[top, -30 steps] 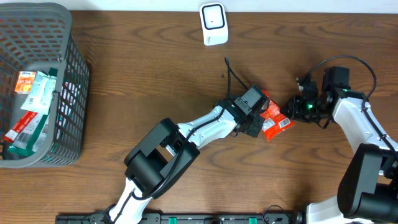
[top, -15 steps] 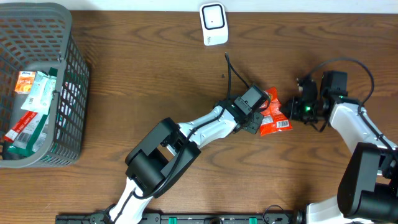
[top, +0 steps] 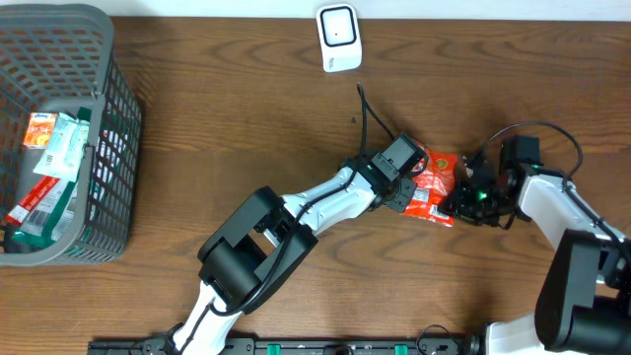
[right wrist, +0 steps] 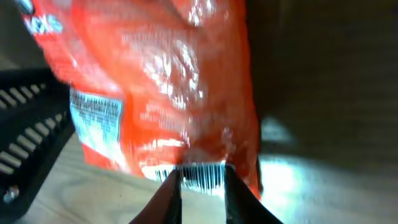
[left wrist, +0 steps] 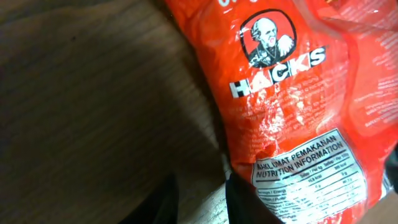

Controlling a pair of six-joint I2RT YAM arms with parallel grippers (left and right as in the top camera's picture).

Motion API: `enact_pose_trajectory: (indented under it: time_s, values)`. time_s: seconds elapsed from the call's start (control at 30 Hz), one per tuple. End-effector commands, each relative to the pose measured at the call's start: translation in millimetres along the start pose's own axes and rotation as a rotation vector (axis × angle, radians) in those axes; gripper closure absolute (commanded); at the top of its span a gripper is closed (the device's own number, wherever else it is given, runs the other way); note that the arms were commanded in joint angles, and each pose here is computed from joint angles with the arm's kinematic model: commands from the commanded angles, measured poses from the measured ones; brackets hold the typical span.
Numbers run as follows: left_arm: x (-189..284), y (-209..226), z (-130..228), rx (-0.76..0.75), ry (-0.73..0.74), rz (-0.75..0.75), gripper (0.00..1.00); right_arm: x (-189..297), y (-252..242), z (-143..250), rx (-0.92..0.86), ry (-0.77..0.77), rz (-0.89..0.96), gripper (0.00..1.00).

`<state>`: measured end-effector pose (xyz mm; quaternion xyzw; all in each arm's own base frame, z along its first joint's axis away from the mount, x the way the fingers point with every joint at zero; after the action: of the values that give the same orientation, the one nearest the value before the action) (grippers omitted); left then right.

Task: Scan the item barcode
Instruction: 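Grasp the red bag with the right gripper beside the left gripper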

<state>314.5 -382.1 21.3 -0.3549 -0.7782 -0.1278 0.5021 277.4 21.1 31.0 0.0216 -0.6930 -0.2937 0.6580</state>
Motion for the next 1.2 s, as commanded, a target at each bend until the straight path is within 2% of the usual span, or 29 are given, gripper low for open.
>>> enact_pose_trajectory:
  time_s: [0.0,0.1,0.2,0.23,0.4,0.53,0.73,0.83,1.03,1.17]
  values:
    - [-11.4,4.2,20.0,-0.002,0.067,-0.012,0.72,12.5,5.3,-2.5,0.016,-0.05,0.011,0.76]
    - [-11.4,1.1,24.3,-0.007,0.085,-0.011,0.72,26.6,22.4,-6.6,0.046,-0.089,-0.06,0.67]
    - [-11.6,-5.4,29.1,-0.019,0.102,-0.007,0.72,43.9,43.4,-17.7,0.098,-0.164,-0.144,0.51]
    - [-11.6,-7.9,30.9,-0.023,0.108,-0.006,0.72,46.6,46.2,-23.5,0.107,-0.194,-0.153,0.5]
    - [-11.0,-3.7,36.5,-0.017,0.13,-0.044,0.72,41.1,48.3,-41.8,0.136,-0.247,-0.166,0.54]
    - [-10.7,-0.2,37.5,-0.018,0.134,-0.066,0.72,26.2,43.9,-53.1,0.137,-0.248,-0.167,0.73]
    - [-10.7,-0.3,37.4,-0.018,0.134,-0.065,0.71,-6.6,29.3,-59.1,0.107,-0.193,-0.152,0.82]
    - [-10.6,-7.4,40.6,-0.014,0.15,-0.019,0.72,-9.6,28.1,-60.4,0.105,-0.191,-0.153,0.81]
    - [-9.9,-8.2,44.9,-0.012,0.17,-0.012,0.72,14.5,52.3,-53.3,0.156,-0.205,-0.256,0.71]
    - [-9.9,-5.9,44.4,-0.013,0.167,-0.026,0.71,36.8,71.8,-44.0,0.191,-0.215,-0.338,0.73]
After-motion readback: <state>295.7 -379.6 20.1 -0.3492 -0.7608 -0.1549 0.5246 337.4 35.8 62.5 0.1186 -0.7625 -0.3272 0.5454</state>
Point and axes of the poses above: each gripper's point midway between its finger pads, its own x axis back along the fingers, its own y axis along the line the jaws close on, z = x × y, the point moved 2 cm from there along x, back along the fingers, and after that the axes turned 10 degrees about -x, right-handed, at the moved point
